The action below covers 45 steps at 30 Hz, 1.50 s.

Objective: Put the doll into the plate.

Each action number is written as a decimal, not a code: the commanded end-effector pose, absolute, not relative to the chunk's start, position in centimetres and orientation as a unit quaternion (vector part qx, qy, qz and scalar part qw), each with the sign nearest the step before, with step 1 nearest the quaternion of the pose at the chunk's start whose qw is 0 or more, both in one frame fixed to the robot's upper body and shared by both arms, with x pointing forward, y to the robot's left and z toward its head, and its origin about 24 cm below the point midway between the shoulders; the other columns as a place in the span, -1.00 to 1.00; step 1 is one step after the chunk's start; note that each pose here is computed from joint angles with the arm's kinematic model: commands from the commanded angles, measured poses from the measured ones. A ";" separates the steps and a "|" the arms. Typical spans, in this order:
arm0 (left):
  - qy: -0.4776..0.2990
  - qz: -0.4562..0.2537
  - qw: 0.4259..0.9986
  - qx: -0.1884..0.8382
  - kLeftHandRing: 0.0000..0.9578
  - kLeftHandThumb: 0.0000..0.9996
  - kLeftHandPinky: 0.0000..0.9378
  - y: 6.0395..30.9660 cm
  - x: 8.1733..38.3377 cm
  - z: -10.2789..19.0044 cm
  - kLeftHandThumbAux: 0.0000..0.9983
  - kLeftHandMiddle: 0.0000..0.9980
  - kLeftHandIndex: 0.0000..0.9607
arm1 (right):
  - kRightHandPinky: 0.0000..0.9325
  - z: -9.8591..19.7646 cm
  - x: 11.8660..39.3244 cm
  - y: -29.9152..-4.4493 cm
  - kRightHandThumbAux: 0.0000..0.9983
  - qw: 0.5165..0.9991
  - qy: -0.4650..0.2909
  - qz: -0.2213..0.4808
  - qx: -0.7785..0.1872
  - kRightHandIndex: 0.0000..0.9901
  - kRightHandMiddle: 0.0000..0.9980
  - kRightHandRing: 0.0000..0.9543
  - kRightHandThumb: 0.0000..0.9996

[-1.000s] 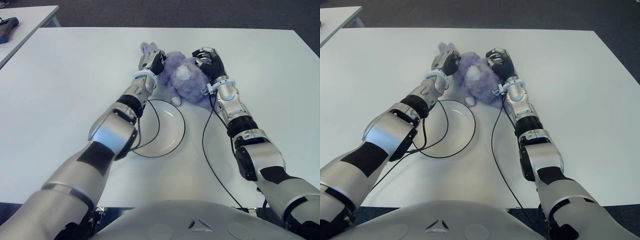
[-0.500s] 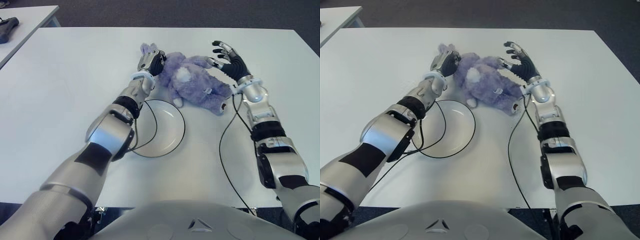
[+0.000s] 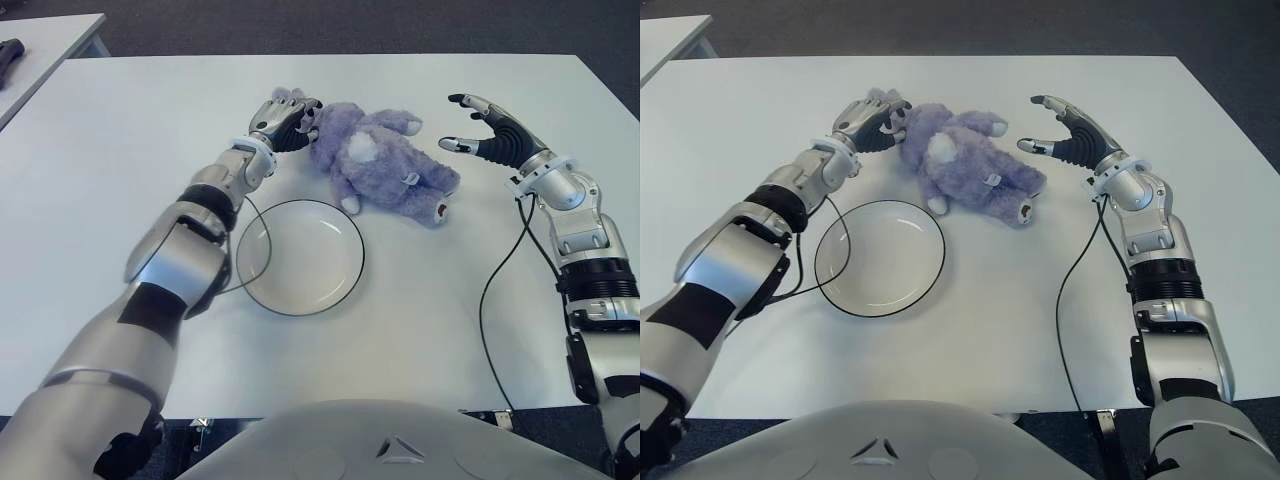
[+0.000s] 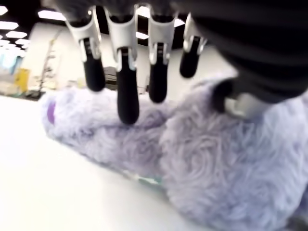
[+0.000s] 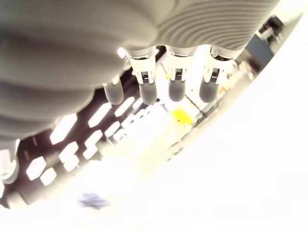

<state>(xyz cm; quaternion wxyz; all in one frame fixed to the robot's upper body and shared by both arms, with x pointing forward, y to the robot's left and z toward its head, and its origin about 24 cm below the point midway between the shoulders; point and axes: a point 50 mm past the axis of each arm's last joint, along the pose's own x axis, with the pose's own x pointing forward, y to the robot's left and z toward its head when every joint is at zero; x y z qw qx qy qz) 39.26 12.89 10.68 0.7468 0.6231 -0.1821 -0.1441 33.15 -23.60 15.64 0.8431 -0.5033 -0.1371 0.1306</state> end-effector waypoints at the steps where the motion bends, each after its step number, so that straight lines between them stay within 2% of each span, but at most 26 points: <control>1: -0.222 -0.155 0.714 0.646 -0.91 -0.29 -0.86 13.1 38.8 10.7 -0.50 -0.98 -1.00 | -1.00 13.4 32.0 -23.6 -0.27 0.820 -0.150 0.139 -0.534 -1.00 -1.00 -1.00 -0.54; 5: -0.251 -0.153 0.689 0.662 -1.00 -0.37 -1.00 13.3 38.7 11.0 -0.53 -1.00 -1.00 | -1.00 11.3 30.8 -24.3 -0.35 0.805 -0.169 0.122 -0.555 -1.00 -1.00 -1.00 -0.48; 16: -0.288 -0.156 0.655 0.681 -1.00 -0.37 -1.00 13.9 38.4 11.3 -0.62 -1.00 -1.00 | -1.00 11.7 30.9 -24.9 -0.44 0.802 -0.181 0.096 -0.561 -1.00 -1.00 -1.00 -0.46; 33: -0.297 -0.171 0.643 0.685 -1.00 -0.45 -1.00 14.4 38.2 11.4 -0.69 -1.00 -1.00 | -1.00 11.1 31.3 -24.8 -0.26 0.813 -0.163 0.082 -0.553 -1.00 -1.00 -1.00 -0.43; 36: -0.297 -0.173 0.644 0.684 -1.00 -0.43 -1.00 14.2 38.2 11.3 -0.70 -1.00 -1.00 | -1.00 10.2 31.4 -24.2 -0.23 0.819 -0.161 0.087 -0.543 -1.00 -1.00 -1.00 -0.43; 39: -0.297 -0.179 0.643 0.683 -1.00 -0.43 -1.00 13.2 38.1 10.8 -0.71 -1.00 -1.00 | -1.00 9.0 31.5 -22.5 -0.21 0.828 -0.164 0.093 -0.528 -1.00 -1.00 -1.00 -0.43; 45: -0.295 -0.186 0.638 0.687 -1.00 -0.43 -1.00 11.7 38.0 10.0 -0.73 -1.00 -1.00 | -0.99 8.2 31.8 -20.5 -0.18 0.841 -0.165 0.098 -0.505 -1.00 -1.00 -1.00 -0.43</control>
